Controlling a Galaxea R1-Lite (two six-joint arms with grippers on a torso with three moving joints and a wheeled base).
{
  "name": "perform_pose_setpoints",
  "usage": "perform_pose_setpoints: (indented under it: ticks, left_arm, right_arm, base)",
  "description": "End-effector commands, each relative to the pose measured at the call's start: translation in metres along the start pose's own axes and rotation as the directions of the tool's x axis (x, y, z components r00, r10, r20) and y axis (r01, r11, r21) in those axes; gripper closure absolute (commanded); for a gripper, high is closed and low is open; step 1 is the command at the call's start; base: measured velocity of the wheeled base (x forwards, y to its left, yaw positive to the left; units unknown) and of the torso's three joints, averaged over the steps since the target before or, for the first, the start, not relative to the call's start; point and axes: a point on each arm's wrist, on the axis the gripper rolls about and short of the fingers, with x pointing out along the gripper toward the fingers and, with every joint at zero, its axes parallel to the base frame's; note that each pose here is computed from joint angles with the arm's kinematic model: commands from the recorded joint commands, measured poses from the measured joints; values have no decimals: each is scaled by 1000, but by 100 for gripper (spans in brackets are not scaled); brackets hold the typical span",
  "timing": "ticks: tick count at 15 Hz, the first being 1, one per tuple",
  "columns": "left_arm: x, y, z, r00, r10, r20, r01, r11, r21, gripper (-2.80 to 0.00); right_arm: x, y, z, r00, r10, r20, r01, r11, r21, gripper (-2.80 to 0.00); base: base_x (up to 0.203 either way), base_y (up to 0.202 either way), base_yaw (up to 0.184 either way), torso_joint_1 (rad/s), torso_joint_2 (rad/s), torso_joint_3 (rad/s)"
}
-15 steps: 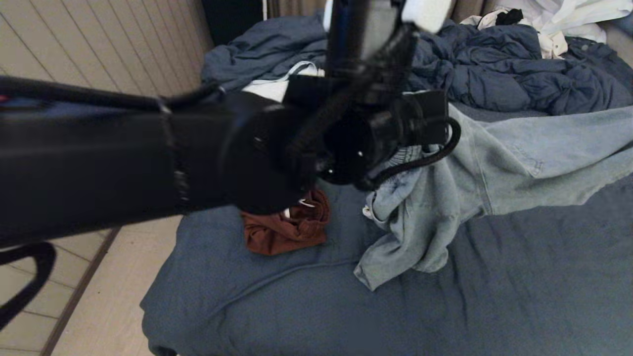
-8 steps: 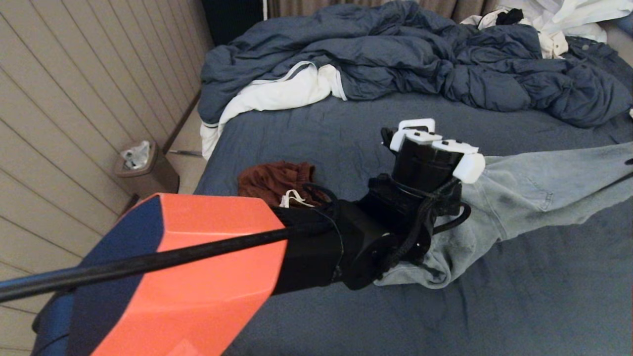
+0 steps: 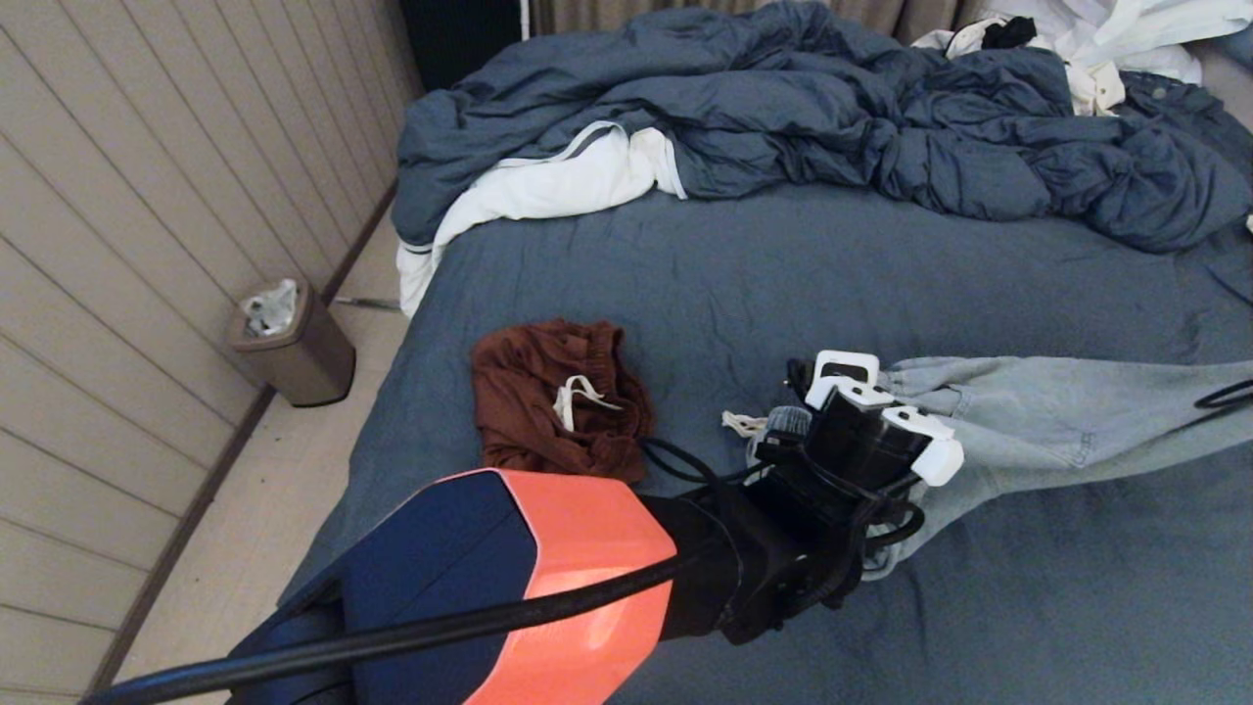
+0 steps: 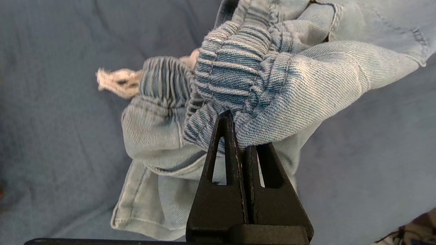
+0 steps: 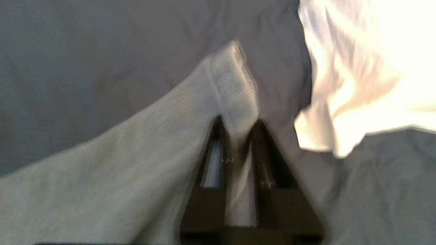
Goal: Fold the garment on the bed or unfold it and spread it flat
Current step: Unford the blue shorts
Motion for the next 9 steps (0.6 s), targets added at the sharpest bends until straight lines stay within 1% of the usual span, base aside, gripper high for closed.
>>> perform_pose_setpoints:
  ticks: [1,2,4,7,9]
  left_arm:
    - [5,0,-11,1000,9,-15,-9,1000,6,0]
    - [5,0,-11,1000,11,-15,-11,1000,6,0]
    - [1,-1,-3,1000,4,2,-4,1000,-2,0]
    - [-21,-22,12,999,-43,27,44,999,-14,0]
    - [-35,-39,12,997,-77,25,77,997,-5,0]
  right_arm:
    - [15,-3,-26,999,4,-53,-4,1000,-3,-280]
    - [16,-3,-29,998,4,-60,-4,1000,-9,-280]
    - [18,-4,-33,998,3,-70,-4,1000,-11,-280]
    - [14,-9,-27,998,12,-61,-12,1000,-6,-280]
    - [10,-10,-24,998,21,-61,-21,1000,-1,-280]
  base:
    - [0,0,0,0,0,0]
    - [0,0,0,0,0,0]
    - [0,0,0,0,0,0]
    - [0,0,0,0,0,0]
    - [0,0,0,0,0,0]
